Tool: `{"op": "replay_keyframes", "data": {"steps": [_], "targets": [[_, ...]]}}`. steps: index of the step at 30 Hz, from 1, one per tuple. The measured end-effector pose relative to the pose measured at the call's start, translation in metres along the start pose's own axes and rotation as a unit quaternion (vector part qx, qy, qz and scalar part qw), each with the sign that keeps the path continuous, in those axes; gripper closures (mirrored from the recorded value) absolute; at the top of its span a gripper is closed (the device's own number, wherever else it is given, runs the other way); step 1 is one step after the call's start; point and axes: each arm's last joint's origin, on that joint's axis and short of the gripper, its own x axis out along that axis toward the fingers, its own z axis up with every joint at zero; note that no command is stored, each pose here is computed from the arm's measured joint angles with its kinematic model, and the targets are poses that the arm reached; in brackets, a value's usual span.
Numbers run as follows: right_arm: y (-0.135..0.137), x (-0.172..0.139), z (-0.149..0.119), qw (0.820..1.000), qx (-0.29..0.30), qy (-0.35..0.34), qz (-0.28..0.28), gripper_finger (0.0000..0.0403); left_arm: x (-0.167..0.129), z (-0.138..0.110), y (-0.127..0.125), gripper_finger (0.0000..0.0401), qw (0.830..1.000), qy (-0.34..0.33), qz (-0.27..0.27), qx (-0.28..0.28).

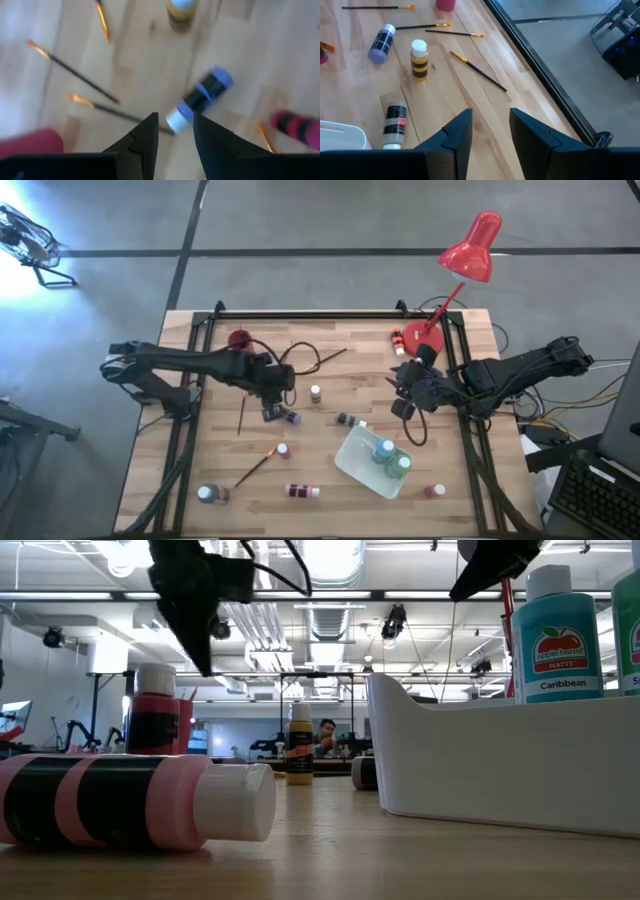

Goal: Pick & Place Paint Supplies
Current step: Put the orange paintbrush into the pink cup

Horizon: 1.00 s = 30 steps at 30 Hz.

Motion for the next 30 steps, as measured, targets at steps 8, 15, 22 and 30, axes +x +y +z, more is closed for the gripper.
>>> {"op": "replay_keyframes", "data": {"steps": [8,15,22,30], "targets": [[0.001,0.0,0.002,1.0,0.008,-0.008,0.005,0.0257,-0.008,-0.021,-0.014,0.0275,0.998,0.021,0.007,-0.053],[0.003,0.0,0.004,0.999,0.017,-0.008,0.036,0.0246,-0.012,-0.047,-0.009,0.0275,0.972,0.049,0.041,-0.228],[0.003,0.0,0.004,0.999,0.017,-0.008,0.036,0.0237,-0.01,-0.076,0.004,0.0275,0.938,0.026,0.075,-0.337],[0.003,0.0,0.004,0.999,0.013,-0.009,0.035,0.023,0.019,-0.109,0.025,0.0275,0.897,0.001,0.065,-0.437]]}}
